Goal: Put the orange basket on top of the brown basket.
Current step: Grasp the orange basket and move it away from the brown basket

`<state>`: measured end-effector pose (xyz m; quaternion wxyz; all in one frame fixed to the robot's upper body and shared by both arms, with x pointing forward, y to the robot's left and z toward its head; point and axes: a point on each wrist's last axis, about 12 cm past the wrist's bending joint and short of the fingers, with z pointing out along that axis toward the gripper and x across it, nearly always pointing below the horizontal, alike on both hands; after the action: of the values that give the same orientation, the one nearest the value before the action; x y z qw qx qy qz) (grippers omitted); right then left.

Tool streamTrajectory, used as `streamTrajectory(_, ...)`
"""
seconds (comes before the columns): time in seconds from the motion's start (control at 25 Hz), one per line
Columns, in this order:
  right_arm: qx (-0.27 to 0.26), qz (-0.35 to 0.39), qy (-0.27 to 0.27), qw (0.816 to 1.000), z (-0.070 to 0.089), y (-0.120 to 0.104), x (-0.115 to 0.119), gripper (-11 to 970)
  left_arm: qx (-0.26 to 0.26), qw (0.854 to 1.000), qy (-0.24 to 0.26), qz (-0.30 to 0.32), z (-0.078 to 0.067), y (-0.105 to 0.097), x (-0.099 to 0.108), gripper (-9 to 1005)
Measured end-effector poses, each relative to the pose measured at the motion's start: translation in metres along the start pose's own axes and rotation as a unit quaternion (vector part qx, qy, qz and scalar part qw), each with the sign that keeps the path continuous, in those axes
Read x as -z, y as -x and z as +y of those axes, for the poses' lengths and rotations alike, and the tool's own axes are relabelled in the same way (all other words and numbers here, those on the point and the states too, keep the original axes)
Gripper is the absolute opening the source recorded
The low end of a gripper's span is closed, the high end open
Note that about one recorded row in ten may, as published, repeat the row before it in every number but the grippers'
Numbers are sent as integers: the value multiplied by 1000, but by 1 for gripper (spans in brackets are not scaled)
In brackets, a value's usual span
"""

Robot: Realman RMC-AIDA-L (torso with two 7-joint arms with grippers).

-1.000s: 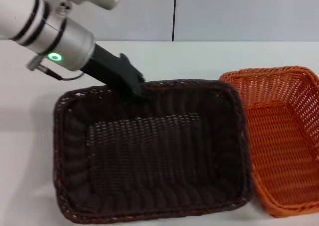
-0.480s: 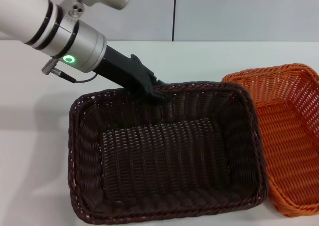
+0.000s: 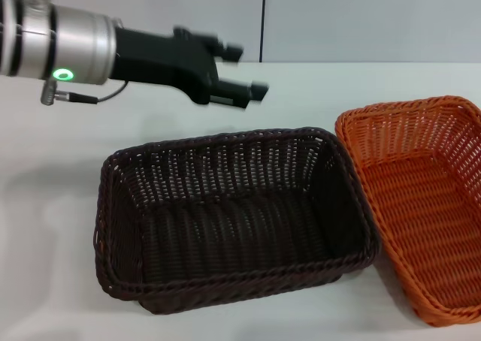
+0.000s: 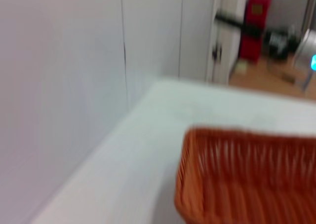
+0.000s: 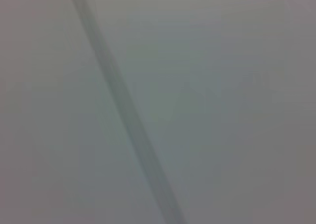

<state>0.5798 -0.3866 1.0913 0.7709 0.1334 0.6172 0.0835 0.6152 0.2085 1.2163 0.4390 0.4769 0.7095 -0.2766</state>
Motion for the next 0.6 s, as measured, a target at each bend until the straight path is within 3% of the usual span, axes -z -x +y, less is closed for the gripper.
streamTrajectory(0.04, 13, 29, 82, 996, 9, 10, -7, 542, 0, 1000, 2, -22, -1, -1, 4, 638)
streamTrajectory(0.08, 13, 29, 82, 996, 9, 10, -7, 542, 0, 999, 5, -54, -4, -5, 11, 667)
streamTrajectory(0.24, 41, 140, 255, 956, 28, 34, -14, 542, 7, 992, 16, -128, -9, -14, 30, 770)
streamTrajectory(0.32, 46, 223, 328, 917, 37, 44, -15, 542, 15, 986, 26, -167, -10, -21, 40, 815)
streamTrajectory(0.4, 54, 327, 380, 864, 44, 53, -15, 542, 25, 979, 33, -200, -12, -28, 49, 860)
streamTrajectory(0.6, 114, 509, 430, 737, 58, 64, -13, 542, 38, 974, 30, -219, -17, -38, 55, 860)
